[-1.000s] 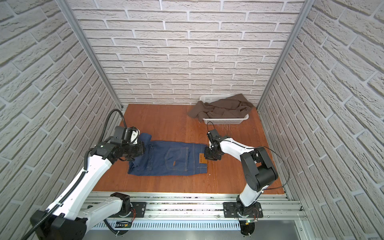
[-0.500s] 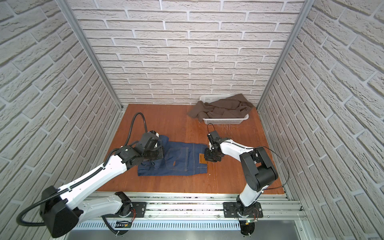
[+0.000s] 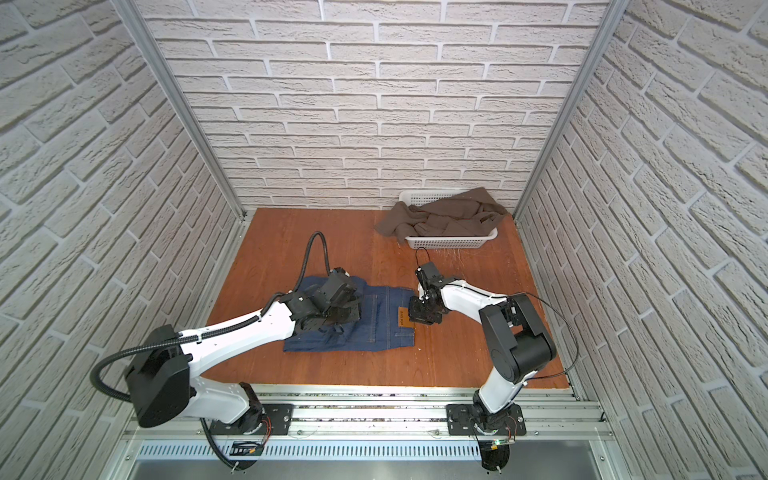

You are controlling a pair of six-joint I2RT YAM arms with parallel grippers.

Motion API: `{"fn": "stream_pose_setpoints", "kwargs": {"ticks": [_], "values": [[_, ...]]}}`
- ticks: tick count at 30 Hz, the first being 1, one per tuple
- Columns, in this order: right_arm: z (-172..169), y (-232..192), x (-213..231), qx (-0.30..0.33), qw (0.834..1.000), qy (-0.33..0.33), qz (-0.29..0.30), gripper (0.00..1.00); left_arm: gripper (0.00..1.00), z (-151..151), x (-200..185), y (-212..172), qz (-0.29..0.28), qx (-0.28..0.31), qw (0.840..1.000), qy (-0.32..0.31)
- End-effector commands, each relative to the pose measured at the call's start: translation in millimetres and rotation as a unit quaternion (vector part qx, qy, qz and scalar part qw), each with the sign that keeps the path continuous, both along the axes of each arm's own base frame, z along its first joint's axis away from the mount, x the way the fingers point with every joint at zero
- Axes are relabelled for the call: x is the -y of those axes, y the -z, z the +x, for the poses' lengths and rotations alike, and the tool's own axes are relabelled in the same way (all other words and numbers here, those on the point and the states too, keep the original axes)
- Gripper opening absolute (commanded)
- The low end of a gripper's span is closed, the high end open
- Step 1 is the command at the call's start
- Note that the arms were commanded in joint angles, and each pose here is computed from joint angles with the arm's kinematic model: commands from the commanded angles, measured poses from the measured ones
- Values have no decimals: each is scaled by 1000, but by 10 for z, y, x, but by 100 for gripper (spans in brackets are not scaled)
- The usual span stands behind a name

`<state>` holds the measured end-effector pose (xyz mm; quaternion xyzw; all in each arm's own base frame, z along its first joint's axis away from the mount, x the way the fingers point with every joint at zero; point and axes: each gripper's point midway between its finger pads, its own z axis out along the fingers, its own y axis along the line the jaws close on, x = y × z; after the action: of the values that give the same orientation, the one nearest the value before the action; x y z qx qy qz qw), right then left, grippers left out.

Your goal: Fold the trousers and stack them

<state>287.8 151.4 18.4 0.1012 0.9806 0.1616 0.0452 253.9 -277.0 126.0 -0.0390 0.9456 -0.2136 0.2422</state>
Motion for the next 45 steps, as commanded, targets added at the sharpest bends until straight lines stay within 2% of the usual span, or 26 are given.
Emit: {"fn": "stream_pose_setpoints", "kwargs": {"ticks": [1,13,21,45], "values": [[-54,75,18,-10,1000,6,2,25,0,138,256,-324,-50,42,998,-6],[-43,76,-7,-10,1000,6,8,25,0,166,672,-268,-75,31,997,18],[-44,74,-21,-11,1000,8,12,25,0,73,972,-117,-66,8,996,53],[-29,-20,-18,-3,1000,8,13,25,0,25,1221,271,-54,-35,996,68]]}}
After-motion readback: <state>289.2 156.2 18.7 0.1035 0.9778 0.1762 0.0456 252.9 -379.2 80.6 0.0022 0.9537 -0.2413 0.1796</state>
